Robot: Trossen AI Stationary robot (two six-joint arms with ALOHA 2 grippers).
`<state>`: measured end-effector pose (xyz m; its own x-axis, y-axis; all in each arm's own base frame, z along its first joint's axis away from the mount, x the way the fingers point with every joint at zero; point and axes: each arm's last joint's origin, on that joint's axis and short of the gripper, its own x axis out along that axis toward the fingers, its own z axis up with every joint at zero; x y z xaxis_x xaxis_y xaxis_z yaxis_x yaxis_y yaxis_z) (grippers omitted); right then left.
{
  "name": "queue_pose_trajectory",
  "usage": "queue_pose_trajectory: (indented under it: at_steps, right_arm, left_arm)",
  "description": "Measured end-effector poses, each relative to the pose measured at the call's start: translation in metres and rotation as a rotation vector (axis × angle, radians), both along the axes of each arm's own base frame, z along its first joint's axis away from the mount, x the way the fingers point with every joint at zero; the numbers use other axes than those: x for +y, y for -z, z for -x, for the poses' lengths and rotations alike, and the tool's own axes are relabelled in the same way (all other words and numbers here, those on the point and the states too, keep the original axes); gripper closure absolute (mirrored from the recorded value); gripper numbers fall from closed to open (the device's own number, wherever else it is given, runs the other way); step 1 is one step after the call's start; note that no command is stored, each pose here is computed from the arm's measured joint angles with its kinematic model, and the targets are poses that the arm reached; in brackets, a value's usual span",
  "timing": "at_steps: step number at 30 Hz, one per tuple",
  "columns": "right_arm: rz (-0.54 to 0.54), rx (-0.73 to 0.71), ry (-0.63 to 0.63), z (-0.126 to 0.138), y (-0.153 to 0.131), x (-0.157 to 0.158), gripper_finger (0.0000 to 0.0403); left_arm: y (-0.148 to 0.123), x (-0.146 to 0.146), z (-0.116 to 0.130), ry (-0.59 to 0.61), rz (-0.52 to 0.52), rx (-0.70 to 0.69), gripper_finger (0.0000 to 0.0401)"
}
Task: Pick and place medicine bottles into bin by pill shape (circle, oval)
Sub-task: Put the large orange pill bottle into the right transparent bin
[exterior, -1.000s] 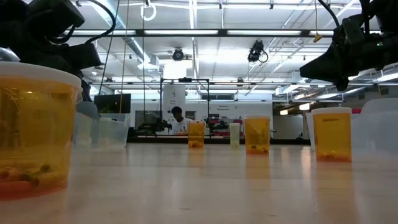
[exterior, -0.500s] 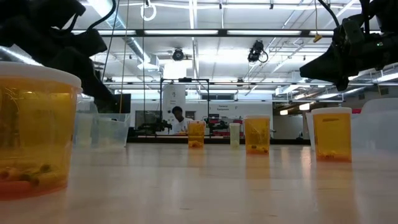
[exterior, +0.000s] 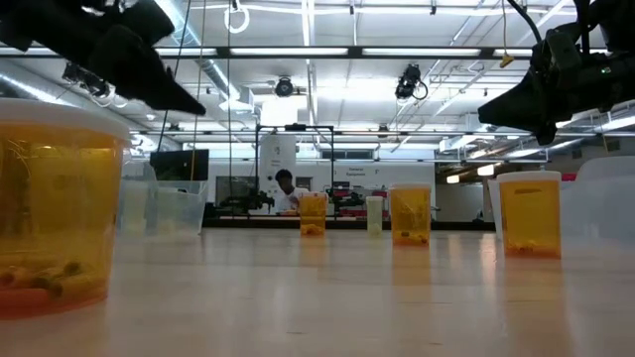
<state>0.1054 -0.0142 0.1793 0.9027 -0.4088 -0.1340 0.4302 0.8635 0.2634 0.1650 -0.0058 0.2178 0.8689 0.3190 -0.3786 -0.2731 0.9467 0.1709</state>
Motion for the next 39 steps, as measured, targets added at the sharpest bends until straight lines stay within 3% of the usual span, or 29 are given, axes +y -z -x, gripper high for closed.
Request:
queue_pose_trajectory:
  at_steps: [6, 22, 29, 34, 39]
  right_arm:
    - [0.000, 0.000, 0.000, 0.000, 0.000, 0.000, 0.0306]
    - [0.000, -0.001, 0.000, 0.000, 0.000, 0.000, 0.0306]
    - [0.000, 0.000, -0.001, 0.000, 0.000, 0.000, 0.0306]
    - [0.000, -0.005, 0.000, 0.000, 0.000, 0.000, 0.0306]
    - [0.014, -0.048, -0.001, -0.001, -0.005, 0.000, 0.0306]
  left_arm:
    - [-0.014, 0.001, 0.011, 0.023, -0.046, -0.093, 0.0277]
    - [-0.012, 0.000, 0.023, 0.153, -0.127, -0.105, 0.0292]
    - [-0.011, -0.001, 0.023, 0.191, -0.114, -0.101, 0.0292]
    - [0.011, -0.002, 0.026, 0.202, -0.078, -0.107, 0.0297]
    - [0.012, -0.001, 0.033, 0.197, -0.068, -0.154, 0.0311]
